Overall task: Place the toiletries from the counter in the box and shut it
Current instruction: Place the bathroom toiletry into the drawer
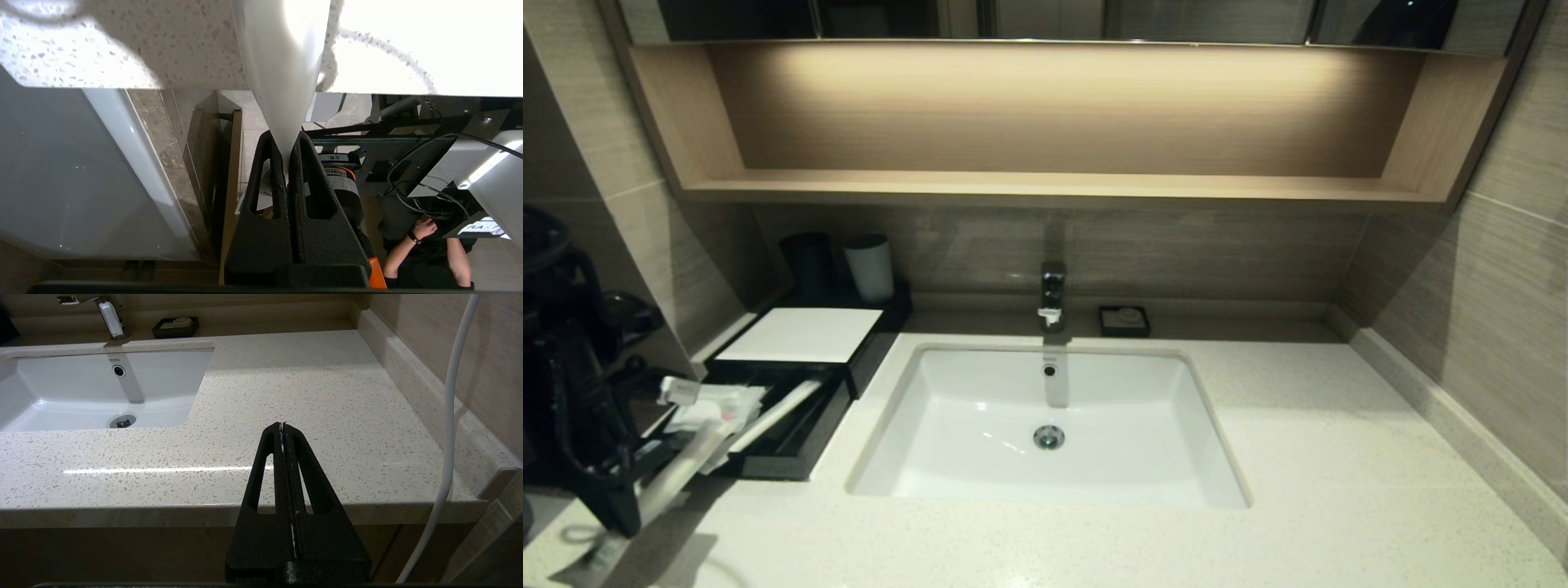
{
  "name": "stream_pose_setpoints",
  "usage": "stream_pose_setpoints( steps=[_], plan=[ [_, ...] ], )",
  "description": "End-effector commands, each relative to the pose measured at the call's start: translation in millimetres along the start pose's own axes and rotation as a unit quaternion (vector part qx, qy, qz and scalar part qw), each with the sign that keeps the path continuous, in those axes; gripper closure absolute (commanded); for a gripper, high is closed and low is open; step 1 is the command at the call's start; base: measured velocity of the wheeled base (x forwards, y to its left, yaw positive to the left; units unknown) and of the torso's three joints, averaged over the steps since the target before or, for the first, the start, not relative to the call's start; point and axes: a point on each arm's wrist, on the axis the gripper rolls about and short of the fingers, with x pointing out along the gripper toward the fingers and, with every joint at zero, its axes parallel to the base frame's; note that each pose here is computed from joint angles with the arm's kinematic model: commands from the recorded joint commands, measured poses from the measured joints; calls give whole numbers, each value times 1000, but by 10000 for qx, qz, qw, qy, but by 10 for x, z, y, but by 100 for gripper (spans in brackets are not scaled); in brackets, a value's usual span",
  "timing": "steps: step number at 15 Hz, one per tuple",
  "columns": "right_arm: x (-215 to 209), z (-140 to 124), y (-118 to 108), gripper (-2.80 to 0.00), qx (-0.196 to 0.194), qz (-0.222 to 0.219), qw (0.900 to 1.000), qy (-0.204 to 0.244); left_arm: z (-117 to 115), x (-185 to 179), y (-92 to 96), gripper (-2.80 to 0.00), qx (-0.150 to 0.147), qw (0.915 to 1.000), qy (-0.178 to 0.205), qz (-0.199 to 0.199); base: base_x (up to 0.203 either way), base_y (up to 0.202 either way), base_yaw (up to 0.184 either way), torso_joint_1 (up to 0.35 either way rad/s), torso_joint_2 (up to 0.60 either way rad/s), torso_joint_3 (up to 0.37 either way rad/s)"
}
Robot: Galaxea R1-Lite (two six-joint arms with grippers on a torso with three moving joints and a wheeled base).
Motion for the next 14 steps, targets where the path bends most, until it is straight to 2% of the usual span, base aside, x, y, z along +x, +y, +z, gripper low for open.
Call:
stream_pose_setpoints(
  steps=[1,7,10,14],
  plan=[
    [0,0,0,0,1,4,10000,-3,92,63,32,0,3,9999,113,-59,0,0,0,0,0,0],
    [0,0,0,0,1,1,10000,-3,223,-2,42,0,42,9999,-145,-77,0,0,0,0,0,0],
    [1,1,0,0,1,0,10000,4,401,10,61,0,88,9997,-242,-57,0,0,0,0,0,0],
    [1,1,0,0,1,0,10000,2,658,145,13,0,55,9999,-146,-63,0,0,0,0,0,0]
  ],
)
